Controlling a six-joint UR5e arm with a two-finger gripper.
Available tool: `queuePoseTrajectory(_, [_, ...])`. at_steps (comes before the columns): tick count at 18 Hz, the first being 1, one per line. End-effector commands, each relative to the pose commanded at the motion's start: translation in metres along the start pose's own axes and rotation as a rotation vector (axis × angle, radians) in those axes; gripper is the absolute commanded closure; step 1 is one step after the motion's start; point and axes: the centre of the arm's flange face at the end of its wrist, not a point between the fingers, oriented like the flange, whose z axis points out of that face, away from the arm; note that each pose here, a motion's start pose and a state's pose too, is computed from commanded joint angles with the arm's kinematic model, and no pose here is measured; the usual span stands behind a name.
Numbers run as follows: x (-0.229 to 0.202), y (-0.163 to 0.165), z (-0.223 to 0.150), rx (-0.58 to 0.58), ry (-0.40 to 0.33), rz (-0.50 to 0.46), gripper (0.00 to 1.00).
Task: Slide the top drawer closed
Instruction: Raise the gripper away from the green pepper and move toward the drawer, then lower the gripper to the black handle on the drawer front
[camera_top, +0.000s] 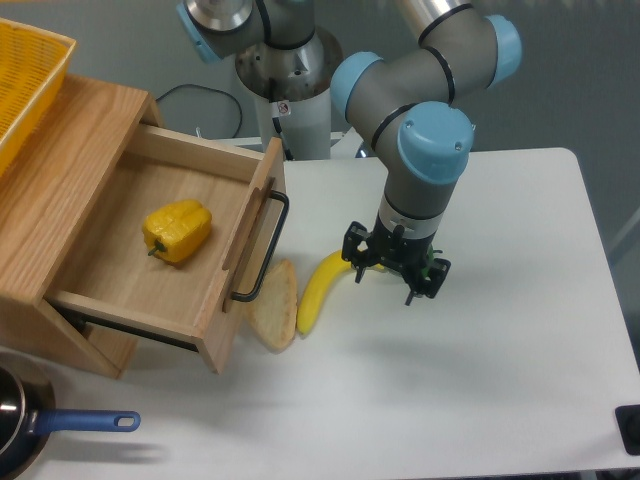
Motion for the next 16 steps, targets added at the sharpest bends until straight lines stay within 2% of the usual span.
queuePoseTrajectory(2, [0.004,-0.003,-0.003,0.024,0.013,-0.025,0.69])
queuePoseTrajectory(5, [0.015,-0.007,-0.024,0.087,0.033,-0.032,0.72])
queuePoseTrajectory(8, [0.032,-0.018,-0.028,0.104,0.046,-0.053,0.81])
queuePoseTrajectory(16, [0.081,-0.039,-0.033,0.105,0.059,-0.066,0.83])
